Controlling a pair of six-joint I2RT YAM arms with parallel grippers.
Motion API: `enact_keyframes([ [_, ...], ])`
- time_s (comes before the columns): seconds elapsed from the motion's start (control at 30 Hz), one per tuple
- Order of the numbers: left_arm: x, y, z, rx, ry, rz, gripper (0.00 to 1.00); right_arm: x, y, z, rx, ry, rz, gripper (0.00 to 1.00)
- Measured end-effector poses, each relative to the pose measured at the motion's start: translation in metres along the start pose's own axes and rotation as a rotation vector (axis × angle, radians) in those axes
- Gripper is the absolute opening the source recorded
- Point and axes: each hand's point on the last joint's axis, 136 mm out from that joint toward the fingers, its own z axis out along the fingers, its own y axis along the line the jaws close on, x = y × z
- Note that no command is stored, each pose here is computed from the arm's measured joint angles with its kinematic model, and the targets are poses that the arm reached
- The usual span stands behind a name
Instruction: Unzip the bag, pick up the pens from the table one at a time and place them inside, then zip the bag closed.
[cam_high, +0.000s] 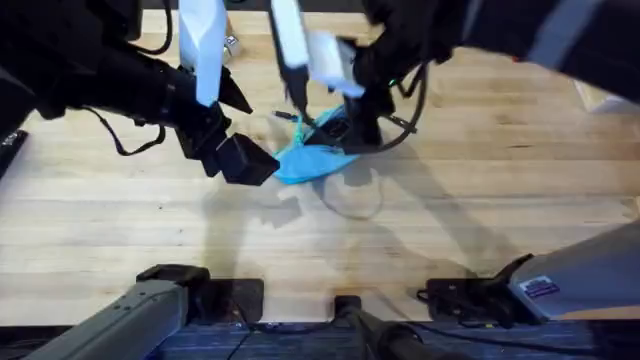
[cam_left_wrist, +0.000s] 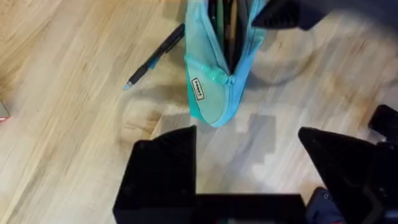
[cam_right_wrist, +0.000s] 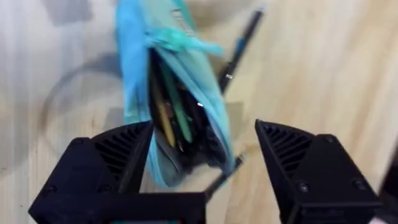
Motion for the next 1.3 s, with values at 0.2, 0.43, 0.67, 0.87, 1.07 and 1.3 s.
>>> enact_keyframes([
  [0.2,0.000,0.000,0.000,-0.001,0.000,0.000,0.993,0.007,-0.025,-0.048,0.144,-0.044,0.145,0.997],
  [0.43,-0.002,0.003,0.000,-0.011,-0.009,0.008,0.993,0.062,-0.069,-0.098,0.340,-0.083,0.500,0.995],
  [0.67,-0.003,0.004,0.000,-0.016,-0.013,0.012,0.993,0.101,-0.072,-0.109,0.363,-0.062,0.675,0.996],
  [0.87,-0.003,0.004,0.000,-0.016,-0.013,0.012,0.993,0.108,-0.071,-0.110,0.361,-0.056,0.707,0.996],
  [1.07,-0.003,0.004,0.000,-0.016,-0.013,0.012,0.993,0.109,-0.065,-0.108,0.341,-0.043,0.716,0.996],
  [1.3,-0.004,0.004,0.000,-0.018,-0.014,0.013,0.993,0.119,-0.060,-0.107,0.344,0.017,0.732,0.995],
])
